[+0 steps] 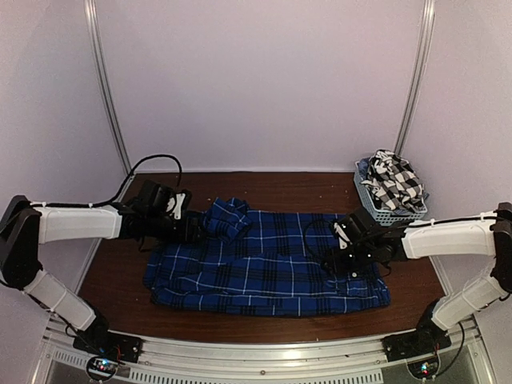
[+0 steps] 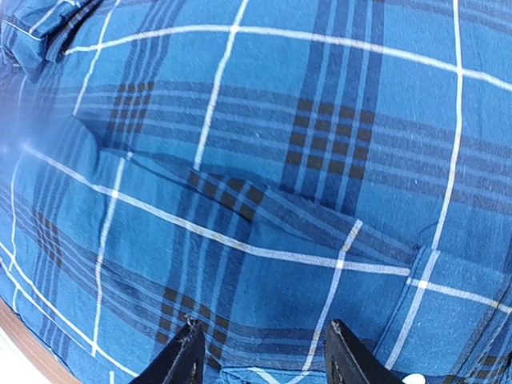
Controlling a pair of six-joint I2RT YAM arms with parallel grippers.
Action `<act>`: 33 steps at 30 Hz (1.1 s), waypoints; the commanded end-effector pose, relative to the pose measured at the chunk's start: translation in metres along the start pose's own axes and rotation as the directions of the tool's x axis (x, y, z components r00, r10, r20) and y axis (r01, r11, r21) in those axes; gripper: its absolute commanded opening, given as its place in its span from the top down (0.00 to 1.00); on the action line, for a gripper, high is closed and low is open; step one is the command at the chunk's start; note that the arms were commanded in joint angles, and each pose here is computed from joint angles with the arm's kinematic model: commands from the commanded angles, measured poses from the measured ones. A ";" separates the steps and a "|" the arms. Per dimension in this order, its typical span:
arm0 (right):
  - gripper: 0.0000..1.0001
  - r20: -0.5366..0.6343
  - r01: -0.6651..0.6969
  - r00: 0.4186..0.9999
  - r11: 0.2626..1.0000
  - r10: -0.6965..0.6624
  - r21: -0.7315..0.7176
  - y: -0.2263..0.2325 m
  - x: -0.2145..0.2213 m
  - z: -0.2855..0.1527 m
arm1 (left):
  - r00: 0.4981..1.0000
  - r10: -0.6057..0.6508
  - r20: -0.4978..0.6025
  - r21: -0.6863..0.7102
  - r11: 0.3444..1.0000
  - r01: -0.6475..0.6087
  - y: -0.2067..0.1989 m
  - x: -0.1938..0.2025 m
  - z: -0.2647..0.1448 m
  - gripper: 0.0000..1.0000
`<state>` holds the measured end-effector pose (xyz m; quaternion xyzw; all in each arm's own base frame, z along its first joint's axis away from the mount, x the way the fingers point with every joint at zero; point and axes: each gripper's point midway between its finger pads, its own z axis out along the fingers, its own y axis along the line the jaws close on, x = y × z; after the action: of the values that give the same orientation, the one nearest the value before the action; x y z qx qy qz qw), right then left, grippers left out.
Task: Fold and stack the long sleeve shirts
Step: Smooth out the 1/3-folded shirt at the center of the board, then pick up the sleeve from the 1/3-folded shirt.
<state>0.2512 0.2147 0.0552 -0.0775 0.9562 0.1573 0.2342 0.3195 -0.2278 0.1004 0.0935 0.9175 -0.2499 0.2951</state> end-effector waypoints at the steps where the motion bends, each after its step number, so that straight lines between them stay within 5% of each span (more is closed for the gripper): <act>1: 0.47 0.029 0.009 1.000 1.000 -0.010 0.010 0.002 -0.016 -0.004 | 0.994 0.105 0.032 0.113 0.988 -0.108 -0.015 -0.033 0.012 0.32; 13: 0.48 0.017 0.015 1.000 1.000 -0.015 0.006 0.004 -0.014 0.003 | 0.990 0.140 0.009 0.118 0.983 -0.140 0.002 -0.068 0.057 0.41; 33: 0.48 -0.014 0.001 1.000 1.000 -0.001 0.000 0.000 0.000 0.011 | 0.993 0.109 -0.046 0.274 0.957 -0.093 0.005 -0.055 0.091 0.55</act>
<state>0.2565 0.2206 0.0510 -0.0810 0.9573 0.1569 0.2288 0.4025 -0.2626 0.0512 0.1724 0.8965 -0.3299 0.2402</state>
